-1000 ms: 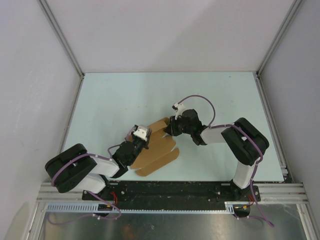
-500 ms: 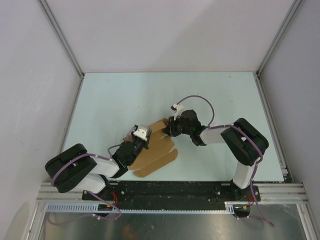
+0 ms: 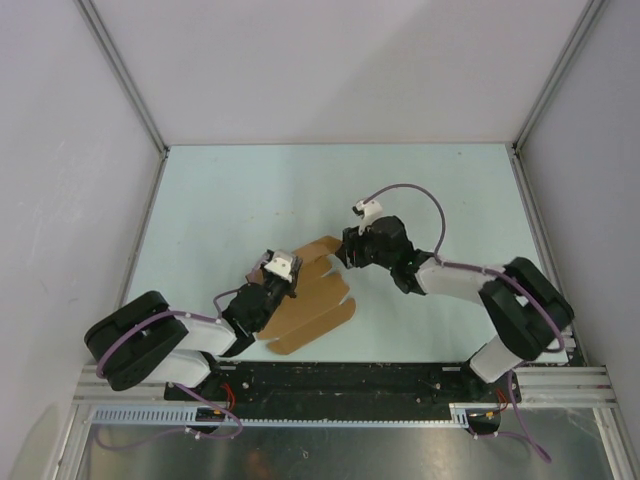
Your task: Fold the paper box
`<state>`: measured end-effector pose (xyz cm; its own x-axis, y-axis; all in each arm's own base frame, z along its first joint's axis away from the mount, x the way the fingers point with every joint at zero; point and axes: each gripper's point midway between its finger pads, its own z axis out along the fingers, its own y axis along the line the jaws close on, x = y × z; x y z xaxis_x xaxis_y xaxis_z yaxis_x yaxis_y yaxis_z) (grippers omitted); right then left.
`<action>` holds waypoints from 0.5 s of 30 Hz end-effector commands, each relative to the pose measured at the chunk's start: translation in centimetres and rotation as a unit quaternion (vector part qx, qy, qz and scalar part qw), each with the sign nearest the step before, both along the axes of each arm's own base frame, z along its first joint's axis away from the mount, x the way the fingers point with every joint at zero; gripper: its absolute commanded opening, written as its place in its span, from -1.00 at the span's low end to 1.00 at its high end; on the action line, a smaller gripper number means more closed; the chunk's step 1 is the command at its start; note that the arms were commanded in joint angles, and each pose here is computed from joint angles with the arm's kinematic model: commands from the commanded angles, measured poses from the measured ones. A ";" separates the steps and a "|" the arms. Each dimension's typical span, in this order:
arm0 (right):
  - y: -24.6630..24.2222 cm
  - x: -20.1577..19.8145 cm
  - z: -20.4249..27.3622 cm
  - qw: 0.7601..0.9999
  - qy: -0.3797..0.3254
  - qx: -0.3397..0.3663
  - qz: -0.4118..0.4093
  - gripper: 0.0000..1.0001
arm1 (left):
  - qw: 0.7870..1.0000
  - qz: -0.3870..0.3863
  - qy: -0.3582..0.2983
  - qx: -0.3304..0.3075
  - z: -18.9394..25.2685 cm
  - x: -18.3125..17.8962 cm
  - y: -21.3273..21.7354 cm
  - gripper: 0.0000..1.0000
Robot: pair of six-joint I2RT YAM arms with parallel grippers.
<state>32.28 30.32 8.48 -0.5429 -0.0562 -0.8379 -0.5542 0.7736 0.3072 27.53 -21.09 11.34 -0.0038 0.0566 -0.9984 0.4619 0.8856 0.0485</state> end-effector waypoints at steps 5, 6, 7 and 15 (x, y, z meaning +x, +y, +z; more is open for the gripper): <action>-3.7 0.5 4.6 0.995 -0.072 -0.055 -0.039 0.34 | 1.000 0.000 -0.010 0.003 0.4 0.1 0.0 -0.61; -3.7 0.6 4.8 0.995 -0.076 -0.054 -0.034 0.36 | 1.000 0.000 -0.010 0.003 0.4 0.1 0.0 -0.61; -3.6 0.6 4.9 0.996 -0.075 -0.047 -0.022 0.37 | 1.000 -0.001 -0.010 0.003 0.5 0.0 -0.1 -0.62; -2.2 0.6 4.4 0.993 -0.094 -0.044 0.046 0.42 | 1.000 -0.002 -0.012 0.000 0.8 0.0 -0.1 -0.61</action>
